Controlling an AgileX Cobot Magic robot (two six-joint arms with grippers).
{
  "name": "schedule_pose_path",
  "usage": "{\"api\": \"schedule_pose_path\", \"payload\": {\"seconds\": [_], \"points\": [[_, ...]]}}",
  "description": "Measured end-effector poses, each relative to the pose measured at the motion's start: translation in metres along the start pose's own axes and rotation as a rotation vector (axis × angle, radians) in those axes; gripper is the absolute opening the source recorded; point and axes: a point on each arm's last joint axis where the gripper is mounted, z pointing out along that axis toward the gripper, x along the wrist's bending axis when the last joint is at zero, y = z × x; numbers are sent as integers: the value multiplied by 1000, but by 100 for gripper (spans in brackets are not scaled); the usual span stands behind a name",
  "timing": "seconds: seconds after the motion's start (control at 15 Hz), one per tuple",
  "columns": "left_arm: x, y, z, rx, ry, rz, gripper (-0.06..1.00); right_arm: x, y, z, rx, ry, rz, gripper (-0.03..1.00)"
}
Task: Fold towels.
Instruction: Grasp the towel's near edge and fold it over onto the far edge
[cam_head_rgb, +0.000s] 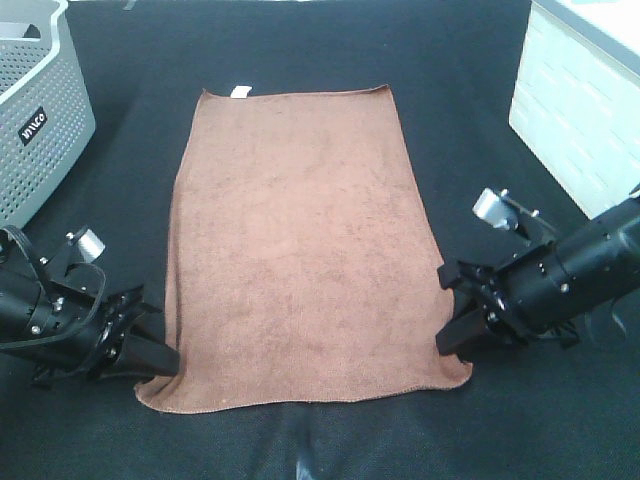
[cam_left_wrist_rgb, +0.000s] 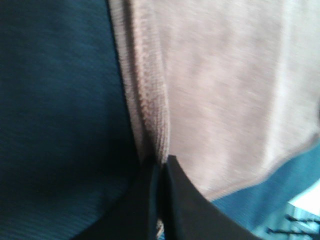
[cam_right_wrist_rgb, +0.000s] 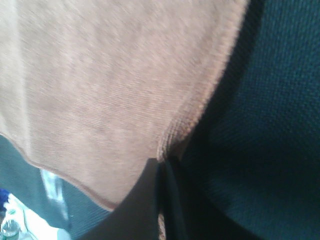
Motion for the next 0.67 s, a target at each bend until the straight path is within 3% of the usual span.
{"api": "schedule_pose_path", "payload": {"seconds": [0.2,0.4,0.67], "points": [[0,6,-21,-29,-23,8,0,9,-4,-15,12,-16,-7,0],[-6,4,-43,-24,5,70,0,13,-12,-20,45,-7,4,0],[-1,-36,-55,42,35,67,0,2,-54,-12,156,-3,74,0]]}}
